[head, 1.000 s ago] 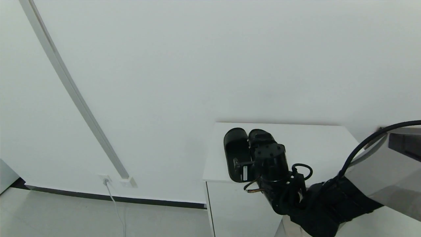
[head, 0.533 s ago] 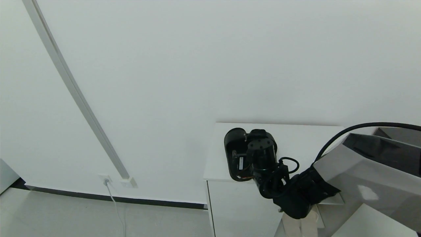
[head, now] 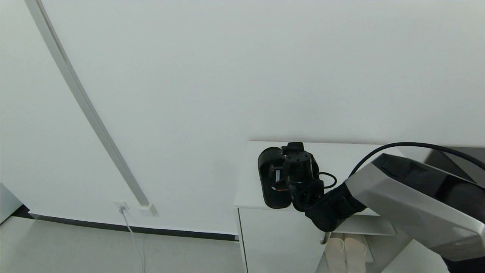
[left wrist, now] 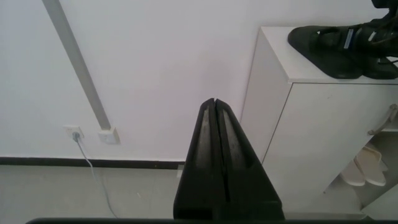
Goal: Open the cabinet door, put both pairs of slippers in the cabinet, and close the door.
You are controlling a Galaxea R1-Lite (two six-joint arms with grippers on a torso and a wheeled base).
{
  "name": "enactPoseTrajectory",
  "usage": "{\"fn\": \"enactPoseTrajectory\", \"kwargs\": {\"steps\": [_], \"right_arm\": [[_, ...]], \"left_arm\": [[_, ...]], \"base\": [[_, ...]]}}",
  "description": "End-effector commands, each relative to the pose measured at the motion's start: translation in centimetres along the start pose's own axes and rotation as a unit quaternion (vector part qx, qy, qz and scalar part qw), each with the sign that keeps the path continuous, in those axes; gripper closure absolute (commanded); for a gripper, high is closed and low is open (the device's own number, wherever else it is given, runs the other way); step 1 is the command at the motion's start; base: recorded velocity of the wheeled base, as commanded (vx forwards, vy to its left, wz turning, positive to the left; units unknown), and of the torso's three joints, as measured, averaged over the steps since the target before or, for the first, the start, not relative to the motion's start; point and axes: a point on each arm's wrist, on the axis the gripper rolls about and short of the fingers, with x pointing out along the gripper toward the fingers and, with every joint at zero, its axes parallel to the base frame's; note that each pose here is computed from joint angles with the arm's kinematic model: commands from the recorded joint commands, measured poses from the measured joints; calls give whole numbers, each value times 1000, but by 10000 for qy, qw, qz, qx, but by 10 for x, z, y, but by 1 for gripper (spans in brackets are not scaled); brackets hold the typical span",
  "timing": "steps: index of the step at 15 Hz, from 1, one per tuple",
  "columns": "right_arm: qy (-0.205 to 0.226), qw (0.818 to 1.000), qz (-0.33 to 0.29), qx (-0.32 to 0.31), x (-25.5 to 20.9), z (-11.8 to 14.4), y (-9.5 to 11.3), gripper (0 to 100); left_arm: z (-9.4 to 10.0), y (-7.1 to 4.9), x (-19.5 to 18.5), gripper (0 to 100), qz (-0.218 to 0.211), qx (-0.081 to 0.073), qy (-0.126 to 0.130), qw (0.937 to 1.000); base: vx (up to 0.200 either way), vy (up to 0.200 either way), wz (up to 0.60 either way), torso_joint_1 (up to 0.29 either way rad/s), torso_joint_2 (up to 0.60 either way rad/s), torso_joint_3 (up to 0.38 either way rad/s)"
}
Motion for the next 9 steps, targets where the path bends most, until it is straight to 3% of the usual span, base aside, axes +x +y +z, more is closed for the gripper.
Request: {"fn": "enactPoseTrajectory", "kwargs": {"steps": [1,6,7,9], "right_arm": [[-53,10000,-63,-44,14,-5,0,0],[-111,9999,-70,-12,19,-5,2,0],[-98,9999,-72,-20,20,-7,2,100],[-85,9999,-74,-29,20,-9,2,100]], "left_arm": [[0,0,0,100,5,-2,1,10000],[0,0,0,100,-3,-2,9,10000],[0,0,0,100,-3,-2,9,10000],[0,0,0,100,5,-2,9,10000]], "base": [[0,0,0,0,0,0],[0,0,0,0,0,0],[0,0,0,0,0,0],[0,0,0,0,0,0]]}}
